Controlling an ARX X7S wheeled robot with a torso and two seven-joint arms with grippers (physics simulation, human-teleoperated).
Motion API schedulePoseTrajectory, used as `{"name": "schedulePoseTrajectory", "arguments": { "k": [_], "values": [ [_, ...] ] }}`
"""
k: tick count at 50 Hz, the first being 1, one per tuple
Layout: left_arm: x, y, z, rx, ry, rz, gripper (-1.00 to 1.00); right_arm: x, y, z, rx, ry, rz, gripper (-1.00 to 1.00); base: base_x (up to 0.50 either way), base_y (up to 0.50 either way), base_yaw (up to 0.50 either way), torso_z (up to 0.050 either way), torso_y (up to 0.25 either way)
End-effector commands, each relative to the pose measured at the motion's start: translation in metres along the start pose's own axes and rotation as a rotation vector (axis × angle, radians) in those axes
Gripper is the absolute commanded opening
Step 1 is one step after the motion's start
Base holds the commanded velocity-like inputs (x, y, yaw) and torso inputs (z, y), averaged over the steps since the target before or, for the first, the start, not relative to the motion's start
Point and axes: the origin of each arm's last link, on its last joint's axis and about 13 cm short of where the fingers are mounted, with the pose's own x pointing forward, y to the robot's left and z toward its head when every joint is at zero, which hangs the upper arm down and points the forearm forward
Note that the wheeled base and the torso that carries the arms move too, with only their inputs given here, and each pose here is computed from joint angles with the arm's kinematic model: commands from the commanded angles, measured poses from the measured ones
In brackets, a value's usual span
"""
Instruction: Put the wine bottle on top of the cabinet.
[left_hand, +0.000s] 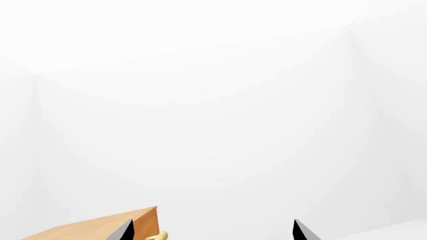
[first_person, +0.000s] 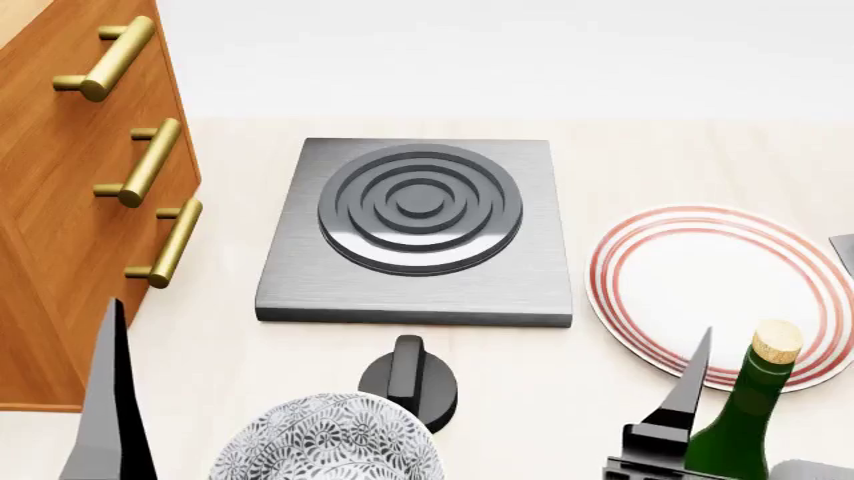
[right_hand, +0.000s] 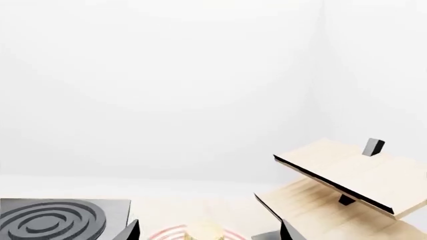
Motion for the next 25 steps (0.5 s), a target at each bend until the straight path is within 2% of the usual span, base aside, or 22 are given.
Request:
{"name": "schedulePoseTrajectory", "arguments": {
  "k": [1, 25],
  "values": [
    [0.0, 0.001, 0.0, 0.002, 0.001, 0.003, 1.0, 0.009, -0.002, -0.007, 0.003, 0.023, -0.017, 1.0, 0.0, 0.0, 0.0, 0.0, 0.0],
    [0.0, 0.001, 0.0, 0.001, 0.005, 0.003, 1.0, 0.023, 0.003, -0.026, 0.019, 0.074, -0.005, 1.0, 0.0, 0.0, 0.0, 0.0, 0.0]
  ]
}}
